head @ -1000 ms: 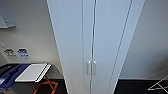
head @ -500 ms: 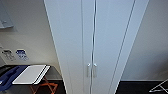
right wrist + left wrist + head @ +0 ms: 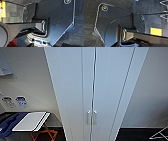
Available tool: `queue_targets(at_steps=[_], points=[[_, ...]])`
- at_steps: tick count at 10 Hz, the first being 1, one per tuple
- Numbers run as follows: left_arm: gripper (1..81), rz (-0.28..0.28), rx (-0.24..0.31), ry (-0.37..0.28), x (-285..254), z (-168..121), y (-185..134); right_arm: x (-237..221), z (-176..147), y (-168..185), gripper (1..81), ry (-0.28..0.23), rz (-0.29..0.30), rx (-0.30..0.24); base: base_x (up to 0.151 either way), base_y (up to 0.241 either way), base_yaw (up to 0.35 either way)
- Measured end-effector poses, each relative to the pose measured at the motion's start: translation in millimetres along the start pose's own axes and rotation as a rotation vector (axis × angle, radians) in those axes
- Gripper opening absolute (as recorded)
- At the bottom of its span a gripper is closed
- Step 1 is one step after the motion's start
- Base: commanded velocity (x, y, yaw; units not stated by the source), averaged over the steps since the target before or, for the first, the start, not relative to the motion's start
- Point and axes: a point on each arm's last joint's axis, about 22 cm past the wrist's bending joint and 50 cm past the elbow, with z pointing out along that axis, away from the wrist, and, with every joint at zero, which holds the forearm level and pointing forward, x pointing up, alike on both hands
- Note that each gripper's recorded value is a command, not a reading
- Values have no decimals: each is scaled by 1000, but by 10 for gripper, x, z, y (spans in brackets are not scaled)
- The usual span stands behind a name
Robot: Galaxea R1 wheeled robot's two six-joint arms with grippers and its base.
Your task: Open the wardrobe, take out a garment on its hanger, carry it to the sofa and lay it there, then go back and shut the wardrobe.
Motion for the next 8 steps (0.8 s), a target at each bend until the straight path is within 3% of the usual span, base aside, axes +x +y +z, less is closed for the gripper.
queue_targets(at_steps=[3,8], points=[[811,2,-27,9,129,-189,2,281,-183,-149,811,33,-20,54,0,0,0],[811,39,-104,67,806,-922,80,1058,-1128,-306,811,132,-81,142,0,0,0]])
